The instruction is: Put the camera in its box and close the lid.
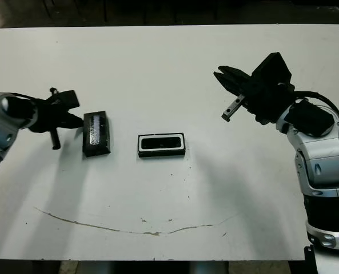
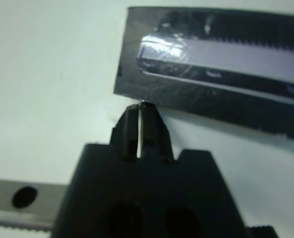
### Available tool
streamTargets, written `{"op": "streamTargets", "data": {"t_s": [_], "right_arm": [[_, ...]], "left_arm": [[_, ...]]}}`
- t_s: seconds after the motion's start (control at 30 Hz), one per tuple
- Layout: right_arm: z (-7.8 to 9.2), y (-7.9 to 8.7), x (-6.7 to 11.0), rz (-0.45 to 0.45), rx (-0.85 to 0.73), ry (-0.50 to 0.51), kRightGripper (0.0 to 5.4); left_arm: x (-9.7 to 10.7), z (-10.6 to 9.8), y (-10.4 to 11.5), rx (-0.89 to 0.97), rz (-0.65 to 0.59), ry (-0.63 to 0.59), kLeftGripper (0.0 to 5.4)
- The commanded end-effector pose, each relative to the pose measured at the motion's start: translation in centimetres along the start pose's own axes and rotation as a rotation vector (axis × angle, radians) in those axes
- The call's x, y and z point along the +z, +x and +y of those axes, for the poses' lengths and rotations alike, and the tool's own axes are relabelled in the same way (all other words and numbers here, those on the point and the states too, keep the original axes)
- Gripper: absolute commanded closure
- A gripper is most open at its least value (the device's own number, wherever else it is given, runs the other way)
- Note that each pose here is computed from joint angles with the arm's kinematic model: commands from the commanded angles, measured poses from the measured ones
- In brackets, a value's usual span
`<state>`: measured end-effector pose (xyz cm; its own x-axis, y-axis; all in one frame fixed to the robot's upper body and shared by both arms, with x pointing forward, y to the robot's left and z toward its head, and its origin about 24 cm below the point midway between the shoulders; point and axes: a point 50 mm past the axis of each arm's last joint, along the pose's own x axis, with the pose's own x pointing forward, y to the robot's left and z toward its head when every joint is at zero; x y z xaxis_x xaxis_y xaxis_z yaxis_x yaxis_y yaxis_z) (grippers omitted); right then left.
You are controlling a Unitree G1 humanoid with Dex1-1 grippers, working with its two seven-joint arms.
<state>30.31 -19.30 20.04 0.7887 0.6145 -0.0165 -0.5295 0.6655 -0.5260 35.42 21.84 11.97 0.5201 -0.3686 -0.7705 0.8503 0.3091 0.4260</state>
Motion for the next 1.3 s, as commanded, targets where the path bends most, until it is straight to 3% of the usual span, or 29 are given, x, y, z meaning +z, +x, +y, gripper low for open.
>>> {"op": "streamTargets", "data": {"t_s": [0.03, 0.43, 0.7, 0.9, 1.03, 1.13, 1.3], "right_arm": [[0.2, -0.2, -0.6, 0.028, 0.011, 0.013, 5.39], [0.2, -0.1, -0.7, 0.03, 0.014, 0.007, 5.39], [0.3, -0.1, -0.8, 0.028, 0.012, 0.033, 5.39], [0.5, -0.2, -0.9, 0.009, 0.034, 0.047, 5.39], [0.6, -0.2, -0.9, 0.012, 0.039, 0.051, 5.39], [0.7, -0.1, -1.0, 0.006, 0.045, 0.041, 5.39], [0.9, 0.0, -1.2, 0.008, 0.047, 0.061, 5.39]], "left_arm": [[-1.4, -2.6, 2.5, -0.113, 0.061, -0.03, 5.4], [0.3, -2.3, 3.2, -0.115, 0.046, 0.041, 5.4], [-0.5, -1.6, 2.2, -0.058, 0.04, 0.0, 5.4], [-1.6, 0.4, -0.9, 0.317, 0.012, -0.022, 5.4], [-1.3, 0.5, -3.1, 0.614, -0.05, -0.059, 5.4], [-0.8, 0.2, -5.0, 0.801, -0.165, -0.178, 5.4], [1.2, -2.0, -9.0, 0.951, -0.501, -0.297, 5.4]]}}
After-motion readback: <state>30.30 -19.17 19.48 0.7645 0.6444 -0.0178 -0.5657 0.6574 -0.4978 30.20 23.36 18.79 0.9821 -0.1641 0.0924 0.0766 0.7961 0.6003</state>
